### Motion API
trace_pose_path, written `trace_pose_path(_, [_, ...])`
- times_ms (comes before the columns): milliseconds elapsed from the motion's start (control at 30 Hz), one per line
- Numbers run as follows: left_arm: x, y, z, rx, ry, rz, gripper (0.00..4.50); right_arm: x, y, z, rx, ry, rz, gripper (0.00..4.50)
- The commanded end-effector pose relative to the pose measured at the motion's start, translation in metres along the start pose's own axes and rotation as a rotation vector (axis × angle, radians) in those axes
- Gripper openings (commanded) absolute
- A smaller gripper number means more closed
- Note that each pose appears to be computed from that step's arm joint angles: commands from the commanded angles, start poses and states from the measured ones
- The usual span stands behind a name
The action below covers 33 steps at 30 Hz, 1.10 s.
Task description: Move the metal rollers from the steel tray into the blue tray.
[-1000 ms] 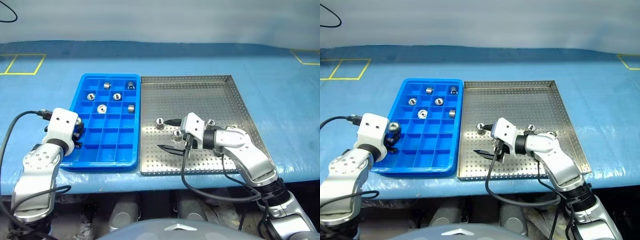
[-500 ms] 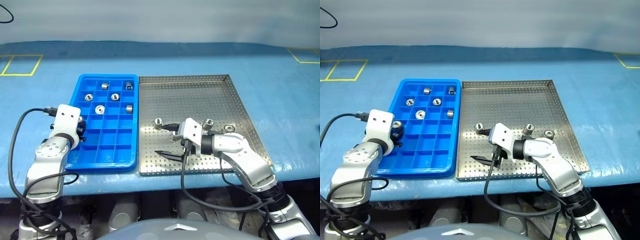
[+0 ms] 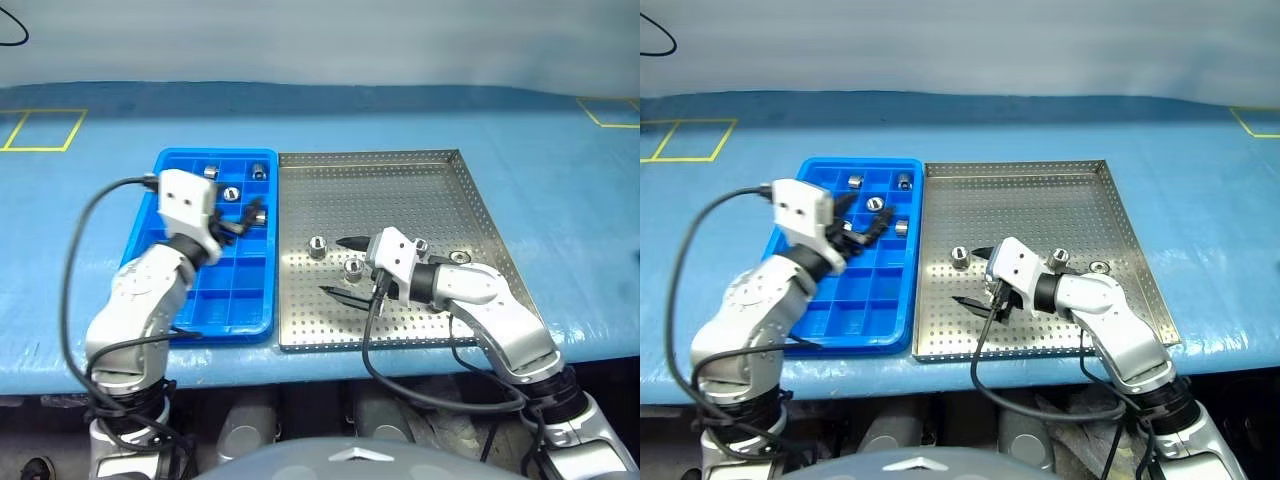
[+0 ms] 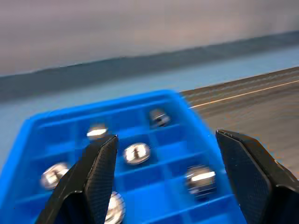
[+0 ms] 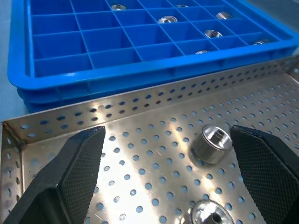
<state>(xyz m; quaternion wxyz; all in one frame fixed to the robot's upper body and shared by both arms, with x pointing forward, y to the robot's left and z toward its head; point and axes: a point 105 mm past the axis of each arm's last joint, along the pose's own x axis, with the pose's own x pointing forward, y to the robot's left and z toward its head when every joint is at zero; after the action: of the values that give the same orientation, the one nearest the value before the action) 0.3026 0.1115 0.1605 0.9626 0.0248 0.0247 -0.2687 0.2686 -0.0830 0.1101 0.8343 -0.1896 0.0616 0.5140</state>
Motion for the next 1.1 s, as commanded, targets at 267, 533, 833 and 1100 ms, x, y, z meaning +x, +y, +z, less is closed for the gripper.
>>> trace_pose_path(267, [0.042, -0.022, -0.049, 0.160, 0.279, -0.131, 3.64, -0.021, -0.004, 0.004, -0.021, -0.001, -0.118, 4.50])
trace_pose_path(533, [0.050, -0.025, -0.071, 0.236, 0.387, -0.170, 3.64, -0.020, -0.003, 0.005, -0.016, -0.011, -0.126, 4.50])
trace_pose_path(833, [0.064, -0.026, -0.077, 0.263, 0.423, -0.160, 3.64, -0.017, -0.002, 0.008, -0.018, -0.030, -0.126, 4.50])
trace_pose_path(1100, [0.061, -0.023, -0.081, 0.272, 0.456, -0.157, 2.13, -0.018, -0.003, 0.009, -0.018, -0.038, -0.140, 4.50])
